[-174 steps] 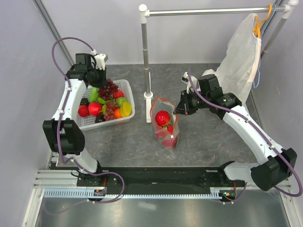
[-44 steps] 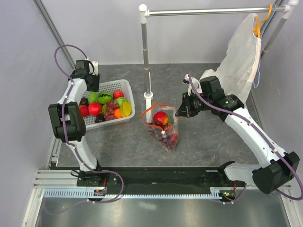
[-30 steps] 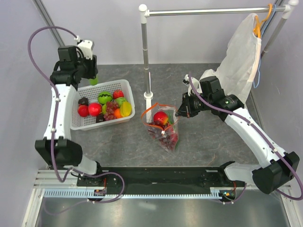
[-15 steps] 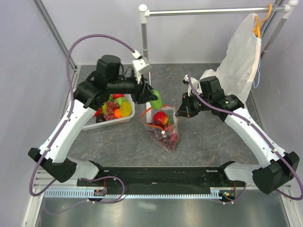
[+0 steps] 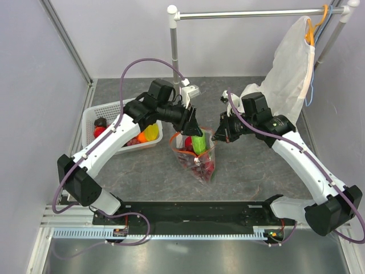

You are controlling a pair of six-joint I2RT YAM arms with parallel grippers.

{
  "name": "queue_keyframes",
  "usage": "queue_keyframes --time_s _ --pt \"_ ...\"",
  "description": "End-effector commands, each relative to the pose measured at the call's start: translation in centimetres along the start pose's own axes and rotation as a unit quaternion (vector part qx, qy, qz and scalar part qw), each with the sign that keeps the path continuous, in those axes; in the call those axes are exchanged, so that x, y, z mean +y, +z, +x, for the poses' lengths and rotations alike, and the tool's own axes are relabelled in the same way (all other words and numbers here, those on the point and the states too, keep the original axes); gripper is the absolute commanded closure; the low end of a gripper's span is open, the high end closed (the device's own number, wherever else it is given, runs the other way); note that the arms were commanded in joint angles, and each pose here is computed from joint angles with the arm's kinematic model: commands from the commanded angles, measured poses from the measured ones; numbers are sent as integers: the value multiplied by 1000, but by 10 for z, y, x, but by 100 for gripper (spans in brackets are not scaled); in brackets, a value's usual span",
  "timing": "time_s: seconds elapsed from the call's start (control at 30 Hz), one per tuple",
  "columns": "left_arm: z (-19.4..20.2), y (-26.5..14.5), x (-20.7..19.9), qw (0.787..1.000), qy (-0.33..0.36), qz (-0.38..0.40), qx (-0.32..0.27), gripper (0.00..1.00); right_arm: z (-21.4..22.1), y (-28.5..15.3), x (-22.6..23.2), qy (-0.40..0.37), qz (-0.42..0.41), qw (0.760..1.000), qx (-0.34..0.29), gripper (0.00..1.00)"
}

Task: Place the food in the zip-top bag and seal the zipper
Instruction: Place the fake vegetable in the zipper food storage bag, then pick up the fake fruit from the bin.

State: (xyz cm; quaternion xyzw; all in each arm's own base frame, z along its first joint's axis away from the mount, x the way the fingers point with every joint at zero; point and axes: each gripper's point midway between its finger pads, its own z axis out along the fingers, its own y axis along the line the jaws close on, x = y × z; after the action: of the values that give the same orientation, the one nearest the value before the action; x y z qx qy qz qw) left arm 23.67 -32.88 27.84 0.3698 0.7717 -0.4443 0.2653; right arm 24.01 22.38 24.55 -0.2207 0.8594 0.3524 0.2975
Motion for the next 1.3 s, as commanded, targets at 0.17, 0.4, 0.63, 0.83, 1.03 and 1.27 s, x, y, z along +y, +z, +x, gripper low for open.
queue_keyframes --time_s 0.17,0.4,0.63,0.83,1.03,1.27 --pt "-60 -18 5 980 135 -78 -126 71 -5 -6 10 -19 -21 1000 -13 100" --pt "-2 -21 -12 928 361 -82 -44 0 -4 -6 11 -12 -24 1000 -10 100" --pt "-13 -83 4 949 281 -134 -56 0 -2 -5 13 -18 -32 999 -6 100" --pt "9 -146 96 969 117 -211 -46 5 -3 -10 20 -38 -48 998 -8 100" --pt "47 -185 194 952 8 -306 4 10 -2 -10 21 -43 -52 998 -4 100" --pt "104 -232 279 913 -103 -391 49 19 -3 -11 20 -47 -48 998 -4 100"
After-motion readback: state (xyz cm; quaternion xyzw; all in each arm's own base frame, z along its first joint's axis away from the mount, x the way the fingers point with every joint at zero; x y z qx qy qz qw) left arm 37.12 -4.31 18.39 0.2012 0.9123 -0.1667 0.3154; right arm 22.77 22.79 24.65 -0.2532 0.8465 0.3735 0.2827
